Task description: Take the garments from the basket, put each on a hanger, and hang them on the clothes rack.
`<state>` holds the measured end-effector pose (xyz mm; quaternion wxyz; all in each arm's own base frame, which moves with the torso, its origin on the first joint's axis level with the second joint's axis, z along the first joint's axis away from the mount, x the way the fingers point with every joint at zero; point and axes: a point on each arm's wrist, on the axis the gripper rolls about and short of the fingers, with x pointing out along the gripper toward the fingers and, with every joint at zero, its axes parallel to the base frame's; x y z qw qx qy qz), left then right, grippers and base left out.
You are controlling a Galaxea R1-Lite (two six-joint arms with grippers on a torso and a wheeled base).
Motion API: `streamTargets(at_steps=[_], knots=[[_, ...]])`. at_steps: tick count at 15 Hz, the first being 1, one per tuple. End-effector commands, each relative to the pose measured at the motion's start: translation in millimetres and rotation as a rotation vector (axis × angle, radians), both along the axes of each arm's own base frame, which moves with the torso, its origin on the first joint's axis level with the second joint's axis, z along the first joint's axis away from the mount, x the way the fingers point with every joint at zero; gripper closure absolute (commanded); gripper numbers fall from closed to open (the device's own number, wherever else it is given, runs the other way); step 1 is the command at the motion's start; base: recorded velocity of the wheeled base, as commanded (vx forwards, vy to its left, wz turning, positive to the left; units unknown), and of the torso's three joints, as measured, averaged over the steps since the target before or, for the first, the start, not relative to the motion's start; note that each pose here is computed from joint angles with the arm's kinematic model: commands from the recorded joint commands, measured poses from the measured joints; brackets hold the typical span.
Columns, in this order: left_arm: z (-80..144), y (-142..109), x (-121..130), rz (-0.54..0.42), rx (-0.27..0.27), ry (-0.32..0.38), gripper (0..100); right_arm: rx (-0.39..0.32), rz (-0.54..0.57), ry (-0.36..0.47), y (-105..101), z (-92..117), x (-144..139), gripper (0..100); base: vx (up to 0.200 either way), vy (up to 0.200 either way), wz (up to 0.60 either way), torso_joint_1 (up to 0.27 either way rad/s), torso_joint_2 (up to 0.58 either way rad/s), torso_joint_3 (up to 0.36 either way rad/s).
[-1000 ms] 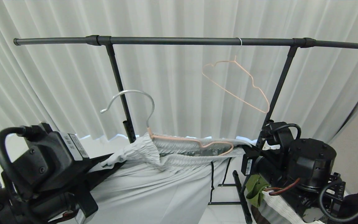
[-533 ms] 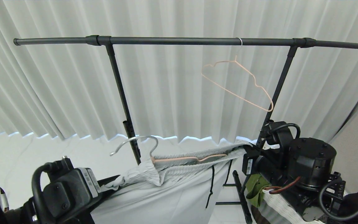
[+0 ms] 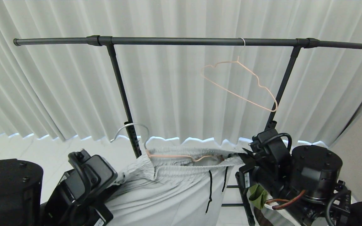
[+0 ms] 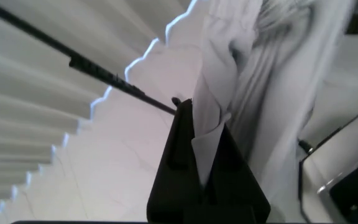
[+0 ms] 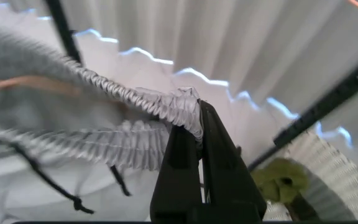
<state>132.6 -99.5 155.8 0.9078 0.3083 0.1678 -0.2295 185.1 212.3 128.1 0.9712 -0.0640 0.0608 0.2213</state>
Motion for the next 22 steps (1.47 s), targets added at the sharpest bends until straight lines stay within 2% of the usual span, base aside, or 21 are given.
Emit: streamTargets(at_steps=[1,4,7,11,14,15,18,22], knots=[[0.2,-6.7,7.6,0.012,-0.005,0.013,100,-0.017,0.111,-0.022,14.9,3.7,-19.6,100,0.0,0.0,0.0,0.0,0.0,0.0],[6.0,-9.6,9.0,0.022,-0.05,0.007,100,-0.057,0.259,-0.036,37.4,0.1,-51.6,100,0.0,0.0,0.0,0.0,0.0,0.0],[14.5,-19.1,5.8,-0.002,-0.119,0.001,100,-0.089,0.331,-0.019,53.4,-11.5,-67.5,100,0.0,0.0,0.0,0.0,0.0,0.0],[22.3,-21.6,7.4,0.002,-0.147,-0.024,100,-0.089,0.346,-0.02,64.9,-14.5,-68.7,100,0.0,0.0,0.0,0.0,0.0,0.0],[26.0,-22.6,9.8,0.026,-0.17,-0.067,100,-0.094,0.338,-0.013,58.4,-14.8,-71.1,100,0.0,0.0,0.0,0.0,0.0,0.0],[27.0,-23.1,9.9,0.024,-0.179,-0.077,100,-0.101,0.34,-0.008,55.8,-16.4,-72.6,0,0.0,0.0,0.0,0.0,0.0,0.0],[29.6,-22.6,8.5,0.018,-0.195,-0.092,100,-0.102,0.343,-0.007,53.8,-16.1,-74.3,0,0.0,0.0,0.0,0.0,0.0,0.0],[28.5,-29.6,-7.5,-0.111,-0.24,-0.112,100,-0.109,0.343,0.0,35.2,-13.8,-77.7,0,0.0,0.0,0.0,0.0,0.0,0.0]])
